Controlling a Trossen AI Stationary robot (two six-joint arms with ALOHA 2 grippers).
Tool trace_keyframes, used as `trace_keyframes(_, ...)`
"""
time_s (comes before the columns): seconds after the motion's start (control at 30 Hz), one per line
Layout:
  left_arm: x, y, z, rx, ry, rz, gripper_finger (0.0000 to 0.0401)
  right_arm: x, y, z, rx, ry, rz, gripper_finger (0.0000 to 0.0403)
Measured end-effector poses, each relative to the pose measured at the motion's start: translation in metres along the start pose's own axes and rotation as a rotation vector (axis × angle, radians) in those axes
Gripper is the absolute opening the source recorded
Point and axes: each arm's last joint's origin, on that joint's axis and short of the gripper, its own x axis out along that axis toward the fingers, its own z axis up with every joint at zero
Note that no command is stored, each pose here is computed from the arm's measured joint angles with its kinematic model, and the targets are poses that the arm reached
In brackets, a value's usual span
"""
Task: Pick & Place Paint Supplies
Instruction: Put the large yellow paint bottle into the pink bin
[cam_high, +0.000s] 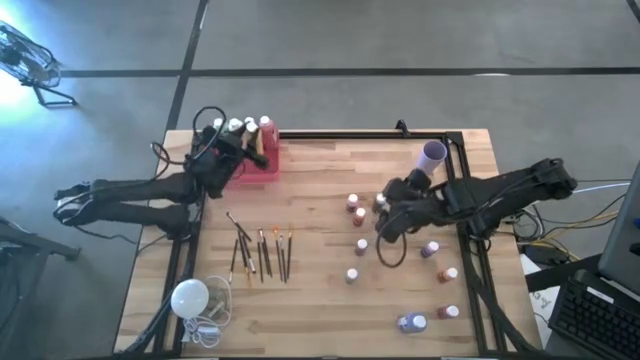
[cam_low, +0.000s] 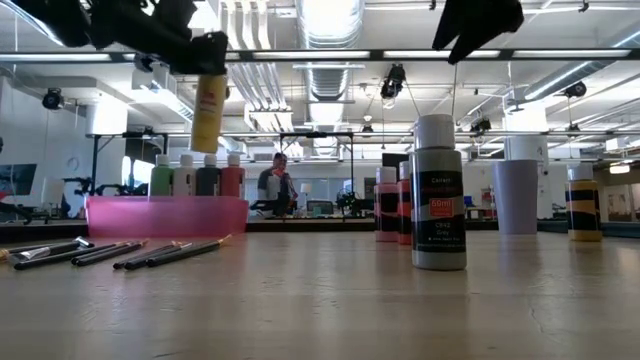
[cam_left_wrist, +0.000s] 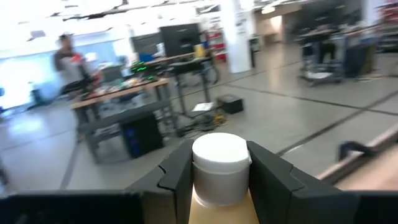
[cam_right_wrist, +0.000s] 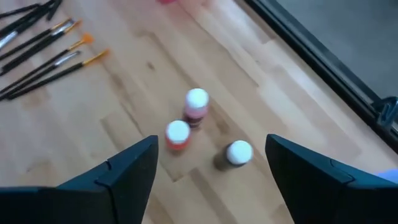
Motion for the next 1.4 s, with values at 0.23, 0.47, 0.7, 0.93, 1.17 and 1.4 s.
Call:
trace_keyframes(0.23, 0.012, 0.020, -0.021, -0.026, 0.022, 0.143, 0.0127, 0.007, -0.014, -0.010, 0.030, -0.041, 0.015, 0.0266)
trace_keyframes(0.47, 0.016, 0.035, -0.045, -0.068, 0.041, 0.245, 0.0127, 0.015, -0.014, -0.019, 0.012, -0.055, 0.044, 0.0248)
trace_keyframes(0.7, 0.011, 0.042, -0.067, -0.083, 0.078, 0.348, 0.0127, 0.020, -0.015, -0.024, 0.005, -0.040, 0.033, 0.0234)
trace_keyframes(0.93, 0.002, 0.047, -0.087, -0.137, 0.066, 0.412, 0.0127, 0.018, -0.014, -0.021, 0.014, -0.055, 0.045, 0.0224)
trace_keyframes(1.17, -0.013, 0.054, -0.109, -0.206, 0.009, 0.423, 0.0127, 0.018, -0.013, -0.021, 0.010, -0.062, 0.051, 0.0230)
trace_keyframes(1.4, -0.017, 0.055, -0.119, -0.188, 0.026, 0.419, 0.0127, 0.018, -0.013, -0.020, 0.012, -0.068, 0.055, 0.0245)
